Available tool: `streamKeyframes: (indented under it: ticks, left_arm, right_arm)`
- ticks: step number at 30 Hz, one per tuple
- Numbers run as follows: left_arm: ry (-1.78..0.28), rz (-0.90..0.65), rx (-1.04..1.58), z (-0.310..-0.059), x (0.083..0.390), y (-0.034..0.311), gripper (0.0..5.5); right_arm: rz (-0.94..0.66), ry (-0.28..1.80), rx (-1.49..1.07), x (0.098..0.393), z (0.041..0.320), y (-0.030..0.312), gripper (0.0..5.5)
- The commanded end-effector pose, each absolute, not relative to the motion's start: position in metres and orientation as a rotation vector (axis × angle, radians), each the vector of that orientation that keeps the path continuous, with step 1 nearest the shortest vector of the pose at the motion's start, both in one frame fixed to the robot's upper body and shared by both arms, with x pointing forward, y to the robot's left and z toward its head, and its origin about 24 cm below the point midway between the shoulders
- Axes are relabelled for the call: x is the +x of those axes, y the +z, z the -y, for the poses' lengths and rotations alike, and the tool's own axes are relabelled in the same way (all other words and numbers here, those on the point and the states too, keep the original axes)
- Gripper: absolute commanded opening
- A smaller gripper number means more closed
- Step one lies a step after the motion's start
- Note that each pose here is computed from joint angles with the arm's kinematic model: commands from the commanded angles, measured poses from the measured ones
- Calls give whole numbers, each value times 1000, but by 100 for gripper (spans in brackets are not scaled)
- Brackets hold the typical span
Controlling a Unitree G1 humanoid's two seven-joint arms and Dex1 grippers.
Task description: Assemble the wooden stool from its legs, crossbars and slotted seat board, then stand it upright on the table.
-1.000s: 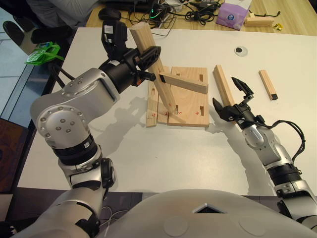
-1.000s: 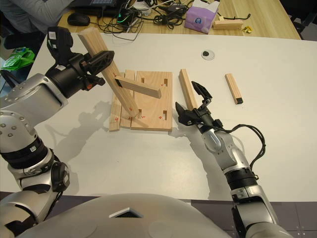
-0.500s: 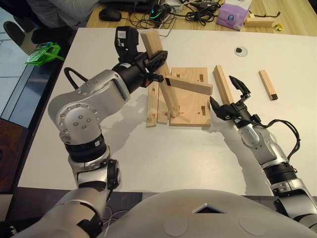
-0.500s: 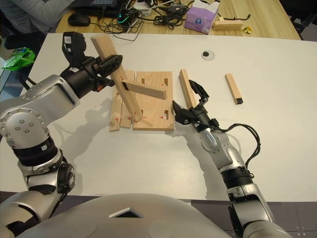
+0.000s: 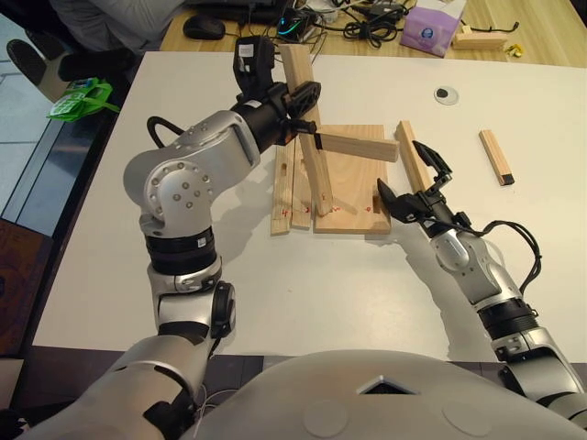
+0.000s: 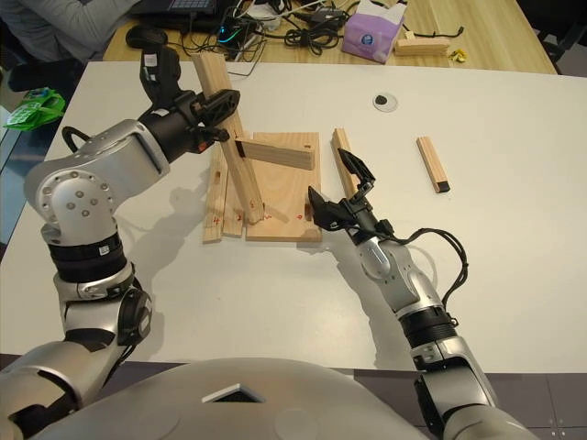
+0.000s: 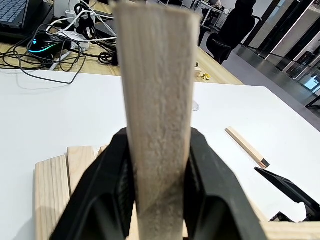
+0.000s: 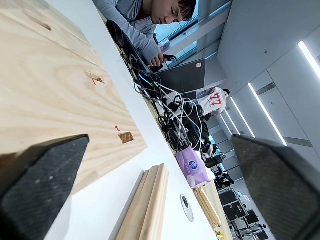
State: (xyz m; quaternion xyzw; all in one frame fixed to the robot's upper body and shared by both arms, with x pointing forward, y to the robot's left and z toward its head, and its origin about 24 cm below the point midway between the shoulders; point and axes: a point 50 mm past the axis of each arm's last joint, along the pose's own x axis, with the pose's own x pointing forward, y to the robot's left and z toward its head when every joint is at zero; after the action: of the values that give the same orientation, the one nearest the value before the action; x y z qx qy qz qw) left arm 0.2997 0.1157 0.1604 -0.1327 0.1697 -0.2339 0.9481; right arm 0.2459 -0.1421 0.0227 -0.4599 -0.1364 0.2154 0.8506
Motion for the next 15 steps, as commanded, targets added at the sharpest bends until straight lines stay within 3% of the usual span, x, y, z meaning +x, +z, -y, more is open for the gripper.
streamKeyframes:
  ticks: [1,9,15]
  left_arm:
    - [-490,-426,-274,-106,298,145,103]
    - [-434,-386,-268,-106,307,144,103]
    - [-450,-331,-81,-107,299,140,103]
  right_arm:
    - [309,462,-975,249,139,25,540]
    - [316,470,-970,250,136,25,540]
    - [276,517,-968,249,134,21,540]
